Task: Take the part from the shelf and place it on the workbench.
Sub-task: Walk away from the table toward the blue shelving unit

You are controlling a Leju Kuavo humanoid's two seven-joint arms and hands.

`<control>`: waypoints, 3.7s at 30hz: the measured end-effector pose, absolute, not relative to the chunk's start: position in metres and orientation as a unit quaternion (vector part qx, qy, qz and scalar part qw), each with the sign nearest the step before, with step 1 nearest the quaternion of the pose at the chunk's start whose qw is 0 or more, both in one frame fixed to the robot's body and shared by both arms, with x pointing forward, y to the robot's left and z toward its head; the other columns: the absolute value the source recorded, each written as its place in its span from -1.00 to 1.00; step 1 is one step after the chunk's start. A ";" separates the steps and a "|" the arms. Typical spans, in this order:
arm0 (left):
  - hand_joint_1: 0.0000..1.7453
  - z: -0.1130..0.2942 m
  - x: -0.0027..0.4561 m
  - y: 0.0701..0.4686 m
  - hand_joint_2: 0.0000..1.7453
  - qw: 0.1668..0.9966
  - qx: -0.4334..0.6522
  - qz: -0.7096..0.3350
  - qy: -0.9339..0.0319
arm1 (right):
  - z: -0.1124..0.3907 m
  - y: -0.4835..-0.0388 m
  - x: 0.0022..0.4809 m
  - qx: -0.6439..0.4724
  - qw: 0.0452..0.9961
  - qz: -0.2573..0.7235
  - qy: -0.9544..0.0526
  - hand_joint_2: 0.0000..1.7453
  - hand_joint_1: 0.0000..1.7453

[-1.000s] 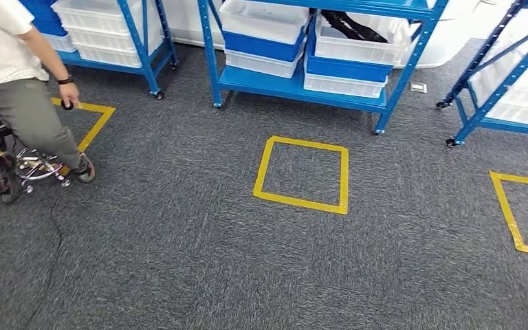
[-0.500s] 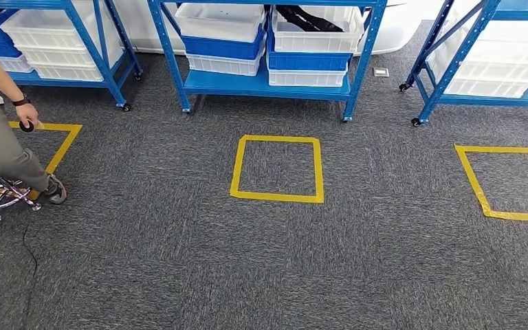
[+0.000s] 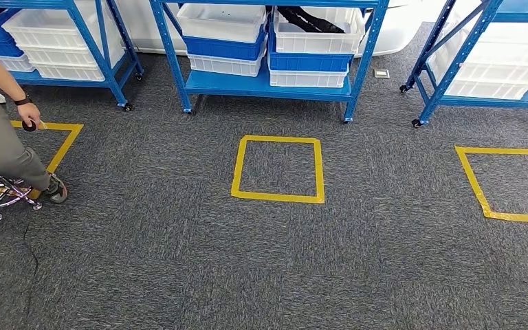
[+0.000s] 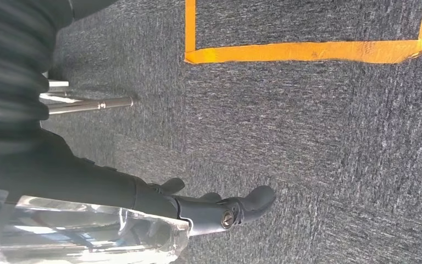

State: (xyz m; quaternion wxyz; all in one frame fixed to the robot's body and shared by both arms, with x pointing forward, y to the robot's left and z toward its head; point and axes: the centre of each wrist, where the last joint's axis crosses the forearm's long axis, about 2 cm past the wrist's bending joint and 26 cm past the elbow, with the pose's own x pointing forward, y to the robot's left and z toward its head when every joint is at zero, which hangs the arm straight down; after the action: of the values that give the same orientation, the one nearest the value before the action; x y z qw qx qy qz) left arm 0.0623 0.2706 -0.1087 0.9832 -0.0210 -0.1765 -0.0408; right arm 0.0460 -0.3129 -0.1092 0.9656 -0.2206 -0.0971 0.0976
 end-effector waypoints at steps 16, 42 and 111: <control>-1.00 -0.109 0.063 0.275 -1.00 0.982 -0.006 -0.052 -0.179 | -0.109 -0.309 0.046 -0.217 0.967 0.090 -0.097 1.00 -1.00; -1.00 -0.109 0.062 0.276 -1.00 0.984 -0.006 -0.056 -0.171 | -0.110 -0.304 0.045 -0.214 0.967 0.101 -0.094 1.00 -1.00; -1.00 -0.109 0.059 0.271 -1.00 0.984 -0.004 -0.071 -0.161 | -0.109 -0.312 0.047 -0.198 0.964 0.145 -0.102 -1.00 -1.00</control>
State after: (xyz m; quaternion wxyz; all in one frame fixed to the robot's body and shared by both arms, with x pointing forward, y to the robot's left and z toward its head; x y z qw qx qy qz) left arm 0.0594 0.2707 -0.1091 0.9845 -0.0044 -0.1606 -0.0706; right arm 0.0473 -0.3121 -0.1095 0.9641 -0.1975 -0.1021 0.1454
